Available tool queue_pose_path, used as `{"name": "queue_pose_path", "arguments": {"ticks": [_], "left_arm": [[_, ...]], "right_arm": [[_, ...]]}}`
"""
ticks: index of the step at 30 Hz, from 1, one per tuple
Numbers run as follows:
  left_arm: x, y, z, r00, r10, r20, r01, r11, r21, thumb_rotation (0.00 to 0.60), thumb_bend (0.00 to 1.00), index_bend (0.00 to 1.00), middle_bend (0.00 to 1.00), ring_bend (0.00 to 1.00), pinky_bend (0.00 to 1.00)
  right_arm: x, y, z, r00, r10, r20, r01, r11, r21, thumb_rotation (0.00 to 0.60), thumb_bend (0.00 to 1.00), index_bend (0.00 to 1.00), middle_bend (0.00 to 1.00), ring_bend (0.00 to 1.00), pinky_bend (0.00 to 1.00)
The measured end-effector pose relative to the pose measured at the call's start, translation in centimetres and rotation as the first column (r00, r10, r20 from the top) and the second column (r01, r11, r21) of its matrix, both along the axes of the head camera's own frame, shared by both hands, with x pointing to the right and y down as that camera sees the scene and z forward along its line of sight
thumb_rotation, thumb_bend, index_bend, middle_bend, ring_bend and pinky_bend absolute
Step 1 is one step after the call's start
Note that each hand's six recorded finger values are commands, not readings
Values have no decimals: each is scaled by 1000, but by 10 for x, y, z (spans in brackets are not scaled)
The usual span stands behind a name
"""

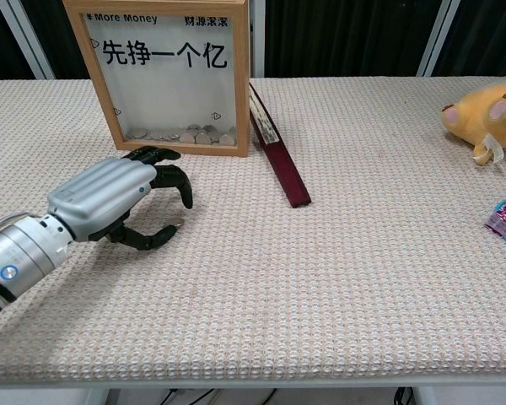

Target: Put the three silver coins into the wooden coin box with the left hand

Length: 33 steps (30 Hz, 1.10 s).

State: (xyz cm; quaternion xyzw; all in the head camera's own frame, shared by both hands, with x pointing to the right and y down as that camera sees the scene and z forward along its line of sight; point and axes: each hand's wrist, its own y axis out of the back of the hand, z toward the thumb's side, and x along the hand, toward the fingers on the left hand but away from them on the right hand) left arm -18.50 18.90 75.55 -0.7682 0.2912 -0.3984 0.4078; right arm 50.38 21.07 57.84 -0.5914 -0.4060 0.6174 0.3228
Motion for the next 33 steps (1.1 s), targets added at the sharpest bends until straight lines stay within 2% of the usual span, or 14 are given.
{"name": "queue_pose_path", "arguments": {"ticks": [17, 33], "left_arm": [[-1, -2, 2, 1000, 4, -1, -4, 998, 59, 600, 313, 477, 303, 73, 16], [-2, -5, 0, 1000, -4, -29, 5, 999, 51, 600, 371, 516, 310, 73, 17]], "right_arm": [[1, 0, 2, 1000, 2, -2, -2, 1000, -6, 600, 242, 0, 0, 0, 0], [0, 0, 2, 1000, -1, -3, 1, 1000, -8, 600, 242, 0, 0, 0, 0]]}}
